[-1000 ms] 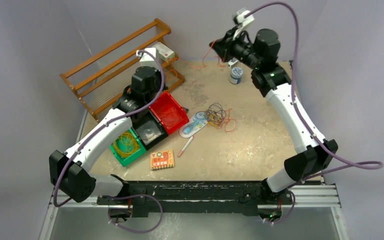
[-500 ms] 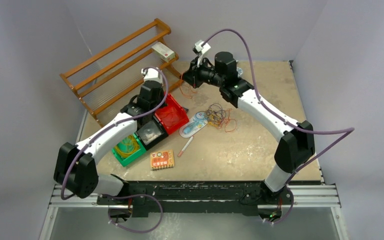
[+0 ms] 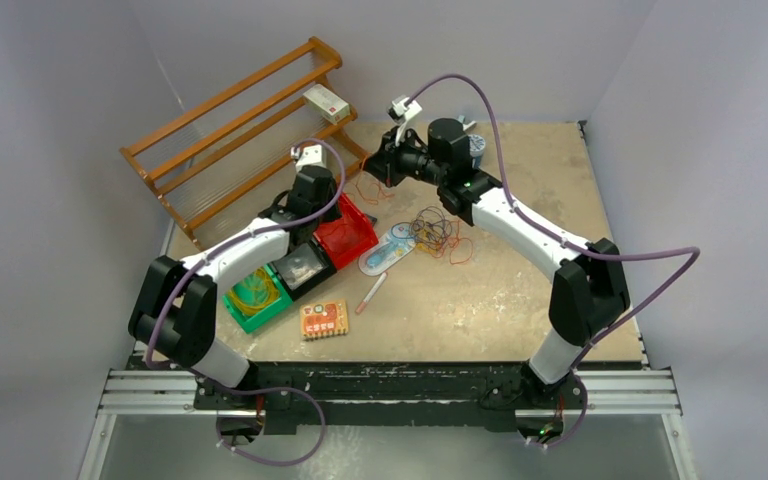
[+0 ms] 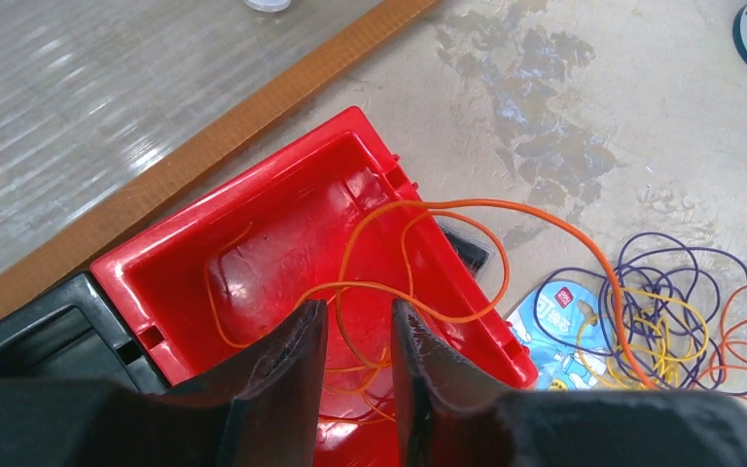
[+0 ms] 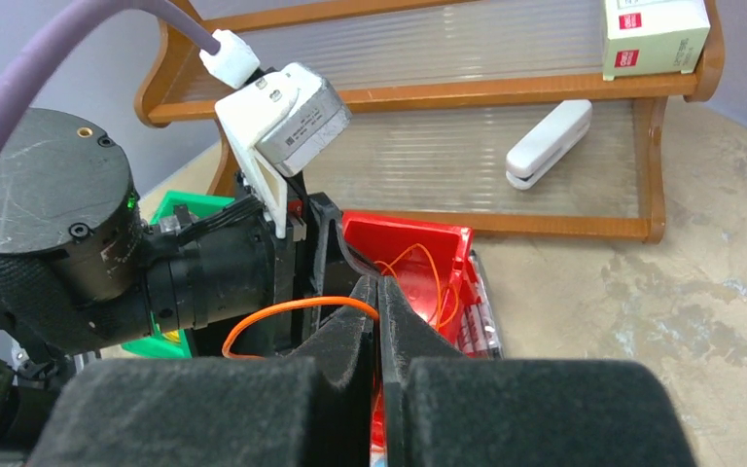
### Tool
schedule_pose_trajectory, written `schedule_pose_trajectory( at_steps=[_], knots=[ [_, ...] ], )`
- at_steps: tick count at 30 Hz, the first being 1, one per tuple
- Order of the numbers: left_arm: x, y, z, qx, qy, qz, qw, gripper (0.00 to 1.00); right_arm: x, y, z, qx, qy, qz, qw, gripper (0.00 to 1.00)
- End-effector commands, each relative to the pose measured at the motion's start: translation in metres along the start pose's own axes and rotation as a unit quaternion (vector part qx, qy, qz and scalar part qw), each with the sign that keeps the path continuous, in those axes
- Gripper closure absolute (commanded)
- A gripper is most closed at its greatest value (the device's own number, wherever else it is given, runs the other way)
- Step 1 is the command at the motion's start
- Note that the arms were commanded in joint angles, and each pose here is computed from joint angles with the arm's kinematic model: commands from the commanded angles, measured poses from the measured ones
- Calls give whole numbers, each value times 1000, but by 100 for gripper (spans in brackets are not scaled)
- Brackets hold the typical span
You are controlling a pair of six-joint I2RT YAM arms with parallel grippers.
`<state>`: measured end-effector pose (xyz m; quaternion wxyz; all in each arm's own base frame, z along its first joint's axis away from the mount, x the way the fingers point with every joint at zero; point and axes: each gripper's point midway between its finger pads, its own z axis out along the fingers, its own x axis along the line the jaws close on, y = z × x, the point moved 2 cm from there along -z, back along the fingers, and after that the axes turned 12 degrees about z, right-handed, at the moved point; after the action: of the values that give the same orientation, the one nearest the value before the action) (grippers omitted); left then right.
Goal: Untangle the cables
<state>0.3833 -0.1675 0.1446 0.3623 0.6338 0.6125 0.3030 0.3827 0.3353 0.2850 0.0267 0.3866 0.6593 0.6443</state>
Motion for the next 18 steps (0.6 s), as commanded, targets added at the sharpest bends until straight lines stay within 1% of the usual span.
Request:
schedule_pose_trajectory(
  at_steps=[1, 4, 11, 18],
  knots=[
    [2, 18, -3, -29, 2, -22, 999, 66, 14, 21, 1, -38, 30, -10, 999, 100],
    [7, 22, -12, -31, 12, -20, 999, 60, 13, 19, 5, -36, 35, -4, 999, 100],
    [25, 31, -46, -51, 34, -26, 998, 54, 15, 15, 22, -26, 55, 1, 998, 100],
    [49, 54, -86, -97, 74, -23, 992, 52, 21, 8, 45, -12, 76, 8, 997, 100]
  ],
)
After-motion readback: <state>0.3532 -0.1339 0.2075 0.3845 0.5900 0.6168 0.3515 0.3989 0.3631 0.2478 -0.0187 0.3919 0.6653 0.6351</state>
